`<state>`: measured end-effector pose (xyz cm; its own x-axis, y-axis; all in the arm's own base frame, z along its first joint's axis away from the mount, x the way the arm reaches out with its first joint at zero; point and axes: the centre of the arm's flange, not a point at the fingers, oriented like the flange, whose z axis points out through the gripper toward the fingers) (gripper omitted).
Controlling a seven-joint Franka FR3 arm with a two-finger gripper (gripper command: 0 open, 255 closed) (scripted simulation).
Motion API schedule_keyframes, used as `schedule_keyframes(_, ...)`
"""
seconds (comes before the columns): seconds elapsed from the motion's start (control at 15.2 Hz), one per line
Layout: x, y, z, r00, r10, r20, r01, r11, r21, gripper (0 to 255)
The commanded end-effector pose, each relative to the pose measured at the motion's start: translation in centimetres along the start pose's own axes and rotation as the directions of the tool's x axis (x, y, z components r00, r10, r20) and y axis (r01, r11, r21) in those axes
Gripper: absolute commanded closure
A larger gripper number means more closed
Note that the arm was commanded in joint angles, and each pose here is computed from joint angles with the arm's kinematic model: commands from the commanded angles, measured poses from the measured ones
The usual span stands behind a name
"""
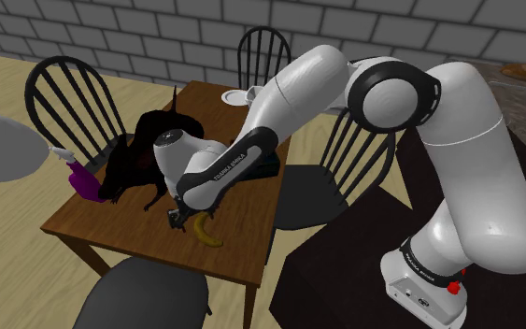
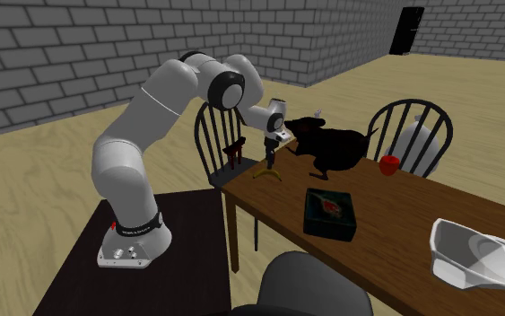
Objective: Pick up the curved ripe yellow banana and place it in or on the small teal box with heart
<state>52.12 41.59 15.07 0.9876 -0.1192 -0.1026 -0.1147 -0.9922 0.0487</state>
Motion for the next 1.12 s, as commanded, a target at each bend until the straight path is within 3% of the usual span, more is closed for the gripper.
schedule_keyframes(0.0, 0.1, -0.4, 1.0, 1.000, 0.001, -0.001, -0.001, 1.000, 0.000, 0)
schedule_keyframes(0.33, 0.1, -0.4, 3.9, 1.000, 0.001, -0.001, -0.001, 1.000, 0.000, 0)
schedule_keyframes(0.86, 0.1, -0.4, 3.9, 1.000, 0.001, -0.001, -0.001, 1.000, 0.000, 0)
schedule_keyframes(0.92, 0.1, -0.4, 3.9, 1.000, 0.001, -0.001, -0.001, 1.000, 0.000, 255)
schedule_keyframes(1.06, 0.1, -0.4, 3.9, 1.000, 0.001, -0.001, -0.001, 1.000, 0.000, 255)
